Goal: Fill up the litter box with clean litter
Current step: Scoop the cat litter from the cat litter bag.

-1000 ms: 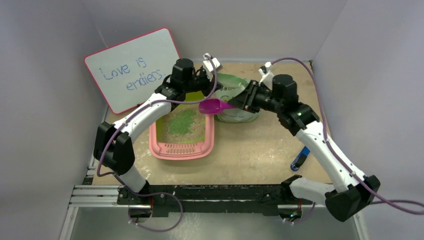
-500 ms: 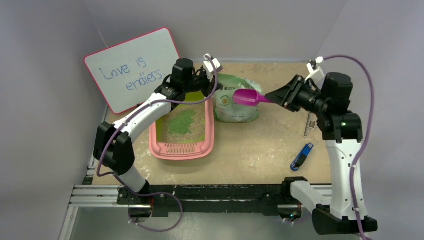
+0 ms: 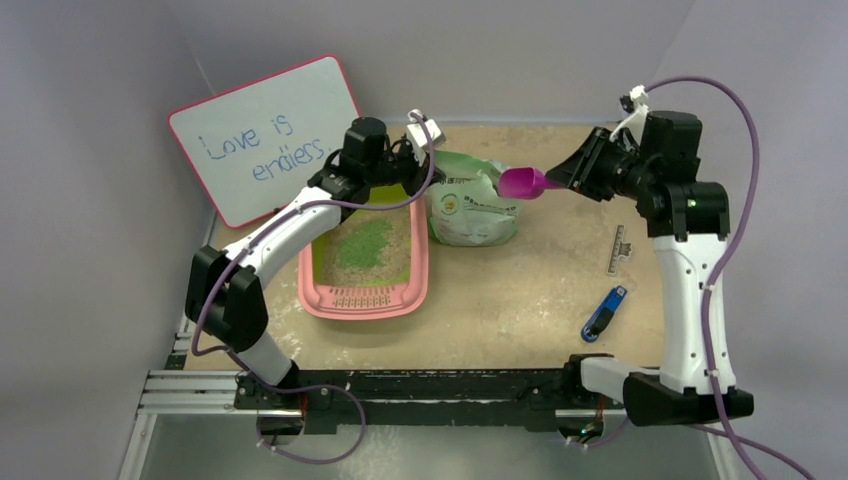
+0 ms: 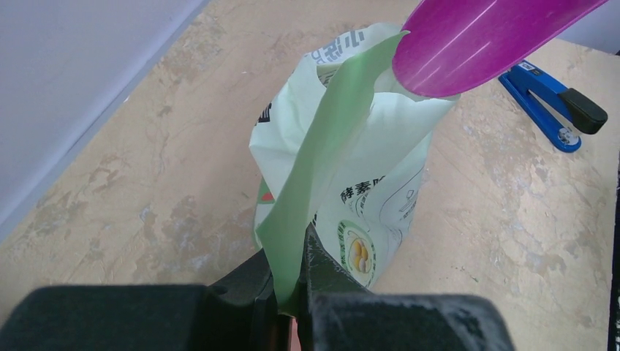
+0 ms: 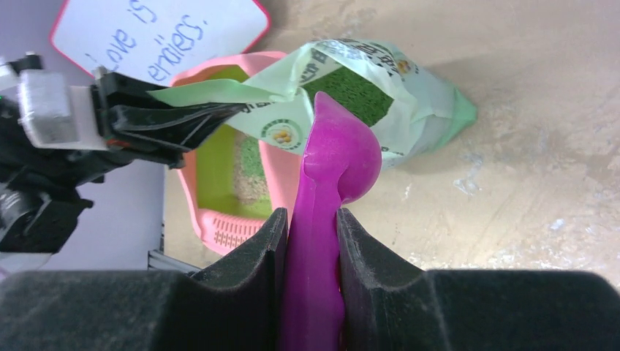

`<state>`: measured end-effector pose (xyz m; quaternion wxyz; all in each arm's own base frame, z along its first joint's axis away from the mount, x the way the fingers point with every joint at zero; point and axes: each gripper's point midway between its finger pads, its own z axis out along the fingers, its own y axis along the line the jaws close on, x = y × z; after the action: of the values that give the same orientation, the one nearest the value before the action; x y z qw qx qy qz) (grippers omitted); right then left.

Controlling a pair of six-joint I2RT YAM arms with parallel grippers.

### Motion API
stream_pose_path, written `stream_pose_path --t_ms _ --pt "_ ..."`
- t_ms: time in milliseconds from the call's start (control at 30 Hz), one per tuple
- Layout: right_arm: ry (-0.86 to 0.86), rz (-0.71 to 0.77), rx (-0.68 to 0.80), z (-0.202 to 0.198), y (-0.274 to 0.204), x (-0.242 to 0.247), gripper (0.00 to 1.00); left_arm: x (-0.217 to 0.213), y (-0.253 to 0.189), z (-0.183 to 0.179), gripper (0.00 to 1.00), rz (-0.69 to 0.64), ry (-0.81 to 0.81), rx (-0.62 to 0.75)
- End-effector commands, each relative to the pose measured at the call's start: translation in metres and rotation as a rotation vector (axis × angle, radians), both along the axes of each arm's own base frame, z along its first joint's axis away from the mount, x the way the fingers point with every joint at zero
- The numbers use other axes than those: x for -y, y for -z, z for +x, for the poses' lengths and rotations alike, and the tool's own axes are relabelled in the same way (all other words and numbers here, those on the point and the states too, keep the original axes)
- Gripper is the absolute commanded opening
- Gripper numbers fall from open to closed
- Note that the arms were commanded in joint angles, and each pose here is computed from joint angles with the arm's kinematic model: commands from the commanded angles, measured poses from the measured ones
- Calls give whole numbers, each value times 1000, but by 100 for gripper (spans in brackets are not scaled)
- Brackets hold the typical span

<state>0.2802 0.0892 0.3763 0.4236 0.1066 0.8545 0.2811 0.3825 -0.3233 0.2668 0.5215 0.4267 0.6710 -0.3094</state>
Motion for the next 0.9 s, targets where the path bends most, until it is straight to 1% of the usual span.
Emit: stream_pose_path --t_ms 0,67,200,333,433,633,733,867 --pt "-1 -50 13 9 0 6 0 -11 -64 -3 0 -72 1 170" --pt "-4 -61 -3 15 6 7 0 -8 -71 -6 0 -91 24 199" --pt "-46 -44 -14 27 15 0 0 -5 -73 -16 0 -95 81 212" --pt "-87 -41 -80 41 34 -5 0 -2 -71 -22 0 -85 133 227" --pt "-111 -82 -149 49 54 -3 0 1 -70 -25 0 -76 172 233" --pt "-93 -208 -268 56 87 3 0 7 -65 -23 0 -46 221 221" --pt "-126 -286 -325 57 104 -8 0 10 -59 -18 0 -25 231 216" --pt "-66 -410 -392 64 123 1 0 11 -54 -11 0 -10 219 203"
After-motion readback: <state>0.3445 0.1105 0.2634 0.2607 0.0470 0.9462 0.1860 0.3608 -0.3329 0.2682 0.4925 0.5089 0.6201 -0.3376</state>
